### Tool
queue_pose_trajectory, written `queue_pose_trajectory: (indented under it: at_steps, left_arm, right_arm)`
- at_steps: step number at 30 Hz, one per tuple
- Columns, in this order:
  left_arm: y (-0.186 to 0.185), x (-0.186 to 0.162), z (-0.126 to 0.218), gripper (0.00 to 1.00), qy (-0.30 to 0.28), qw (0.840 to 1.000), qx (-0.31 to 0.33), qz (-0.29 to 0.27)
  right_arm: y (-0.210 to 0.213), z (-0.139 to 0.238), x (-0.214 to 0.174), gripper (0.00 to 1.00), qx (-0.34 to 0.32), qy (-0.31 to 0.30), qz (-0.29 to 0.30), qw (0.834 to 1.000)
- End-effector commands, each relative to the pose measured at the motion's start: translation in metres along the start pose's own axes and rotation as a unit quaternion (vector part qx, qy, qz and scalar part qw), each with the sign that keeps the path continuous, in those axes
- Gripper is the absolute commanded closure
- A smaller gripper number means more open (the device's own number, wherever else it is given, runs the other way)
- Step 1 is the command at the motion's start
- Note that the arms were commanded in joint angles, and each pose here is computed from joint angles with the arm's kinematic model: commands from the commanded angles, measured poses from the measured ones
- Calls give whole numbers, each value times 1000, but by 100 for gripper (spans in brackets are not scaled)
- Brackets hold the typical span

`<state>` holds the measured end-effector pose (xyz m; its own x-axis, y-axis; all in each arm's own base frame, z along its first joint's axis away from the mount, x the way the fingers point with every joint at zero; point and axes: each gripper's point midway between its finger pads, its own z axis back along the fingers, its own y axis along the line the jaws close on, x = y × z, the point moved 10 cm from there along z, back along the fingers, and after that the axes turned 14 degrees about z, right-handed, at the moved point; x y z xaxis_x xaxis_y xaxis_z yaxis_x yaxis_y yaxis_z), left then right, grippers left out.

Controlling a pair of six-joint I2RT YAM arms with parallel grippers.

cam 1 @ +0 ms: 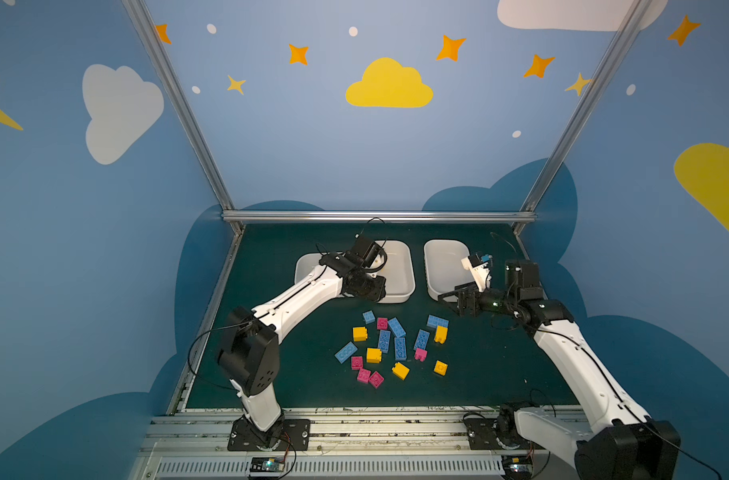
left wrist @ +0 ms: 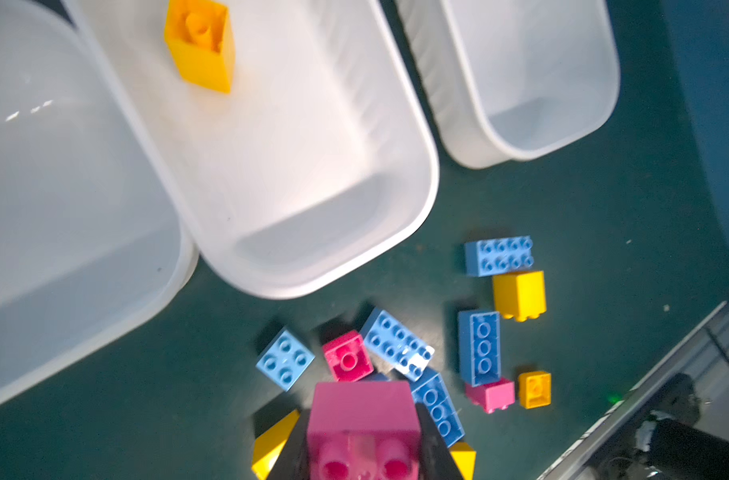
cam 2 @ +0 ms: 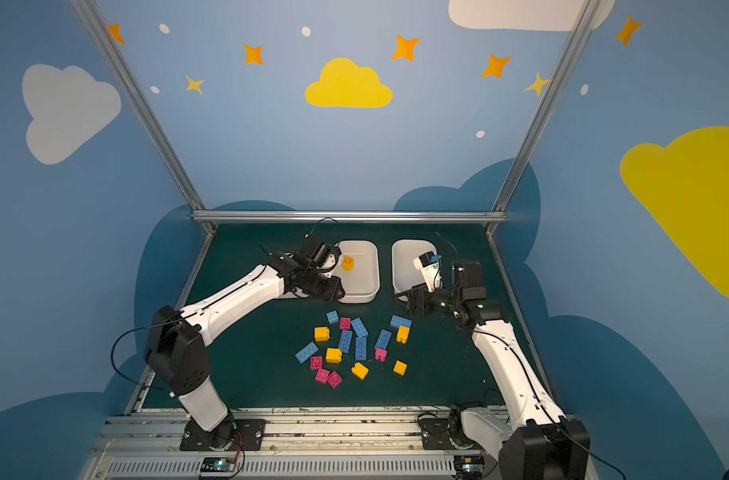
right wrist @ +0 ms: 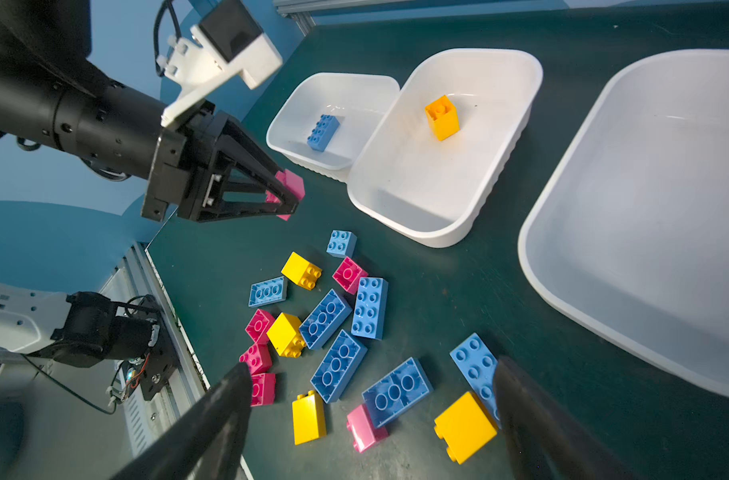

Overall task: Sort the legos into containers by color
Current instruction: 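Reach the left arm across and drop the pink brick in the farthest bin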

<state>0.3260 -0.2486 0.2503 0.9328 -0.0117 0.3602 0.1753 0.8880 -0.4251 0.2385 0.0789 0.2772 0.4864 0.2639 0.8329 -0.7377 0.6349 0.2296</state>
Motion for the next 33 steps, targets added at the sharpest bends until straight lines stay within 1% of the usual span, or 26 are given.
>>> queue_pose_trajectory:
  at_steps: [1,7,10,13,18,21,25,33]
  left_arm:
    - [-20,22,-27,72,-13,999,-38,11]
    - [-56,64,-65,73,-53,996,-73,-5]
    - [-72,82,-79,73,-85,993,-85,-9]
    - [-83,95,-97,73,-115,988,-105,-8]
    - [-95,107,-125,72,-146,980,-134,-4]
    - [-101,112,-140,72,-148,977,-152,2]
    - [-101,113,-159,72,-149,979,-141,6]
    - [-94,118,-187,71,-205,972,-113,-11]
  right_arm:
    - [-6,14,12,11,-13,-26,-14,999]
    - [-34,26,13,11,-73,-38,-52,995]
    - [-43,29,16,11,-97,-39,-59,993]
    - [-49,29,19,11,-106,-41,-63,992]
    - [-56,27,21,11,-116,-40,-64,990]
    - [-59,25,19,11,-116,-39,-67,990]
    - [-61,22,18,11,-117,-35,-67,990]
    - [-62,20,16,11,-114,-33,-68,991]
